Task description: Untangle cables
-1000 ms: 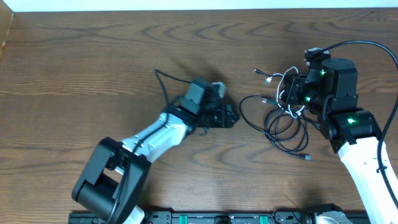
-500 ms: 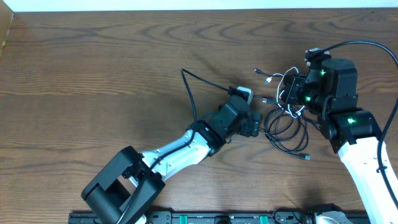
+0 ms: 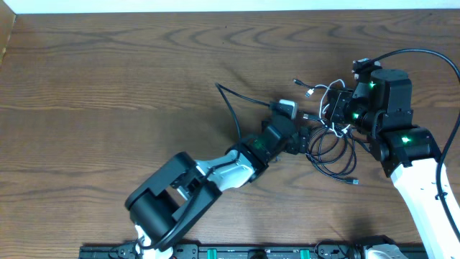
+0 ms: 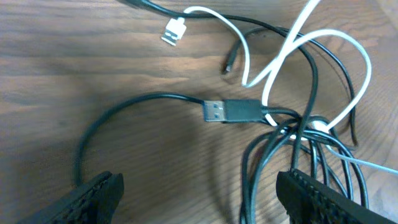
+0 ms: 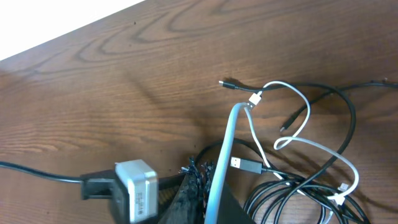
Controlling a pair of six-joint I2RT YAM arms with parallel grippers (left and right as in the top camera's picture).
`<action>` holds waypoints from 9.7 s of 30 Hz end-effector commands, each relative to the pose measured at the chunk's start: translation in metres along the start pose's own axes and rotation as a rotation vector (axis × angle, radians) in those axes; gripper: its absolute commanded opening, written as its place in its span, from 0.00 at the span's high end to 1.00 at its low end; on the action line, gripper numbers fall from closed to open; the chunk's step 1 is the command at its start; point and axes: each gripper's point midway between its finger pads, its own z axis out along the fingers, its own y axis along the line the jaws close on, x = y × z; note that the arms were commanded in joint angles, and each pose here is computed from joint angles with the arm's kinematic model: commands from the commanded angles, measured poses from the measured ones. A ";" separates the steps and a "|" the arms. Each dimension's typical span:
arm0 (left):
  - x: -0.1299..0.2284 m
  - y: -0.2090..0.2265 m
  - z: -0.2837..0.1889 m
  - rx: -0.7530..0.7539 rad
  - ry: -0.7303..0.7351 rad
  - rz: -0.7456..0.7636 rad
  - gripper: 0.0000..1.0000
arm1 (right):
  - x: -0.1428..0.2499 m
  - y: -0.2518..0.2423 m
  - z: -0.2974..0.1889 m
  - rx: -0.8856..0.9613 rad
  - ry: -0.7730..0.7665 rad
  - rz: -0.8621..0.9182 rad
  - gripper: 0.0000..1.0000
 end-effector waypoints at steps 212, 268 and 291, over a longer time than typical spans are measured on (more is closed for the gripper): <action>0.010 0.156 -0.069 -0.470 0.296 0.122 0.92 | 0.153 0.021 0.159 -0.105 0.554 -0.051 0.76; 0.010 0.156 -0.069 -0.471 0.296 0.123 0.92 | 0.087 0.086 0.089 -0.928 0.553 0.136 0.99; 0.010 0.156 -0.069 -0.471 0.296 0.123 0.92 | -0.088 0.080 0.052 -1.050 -0.013 0.026 0.99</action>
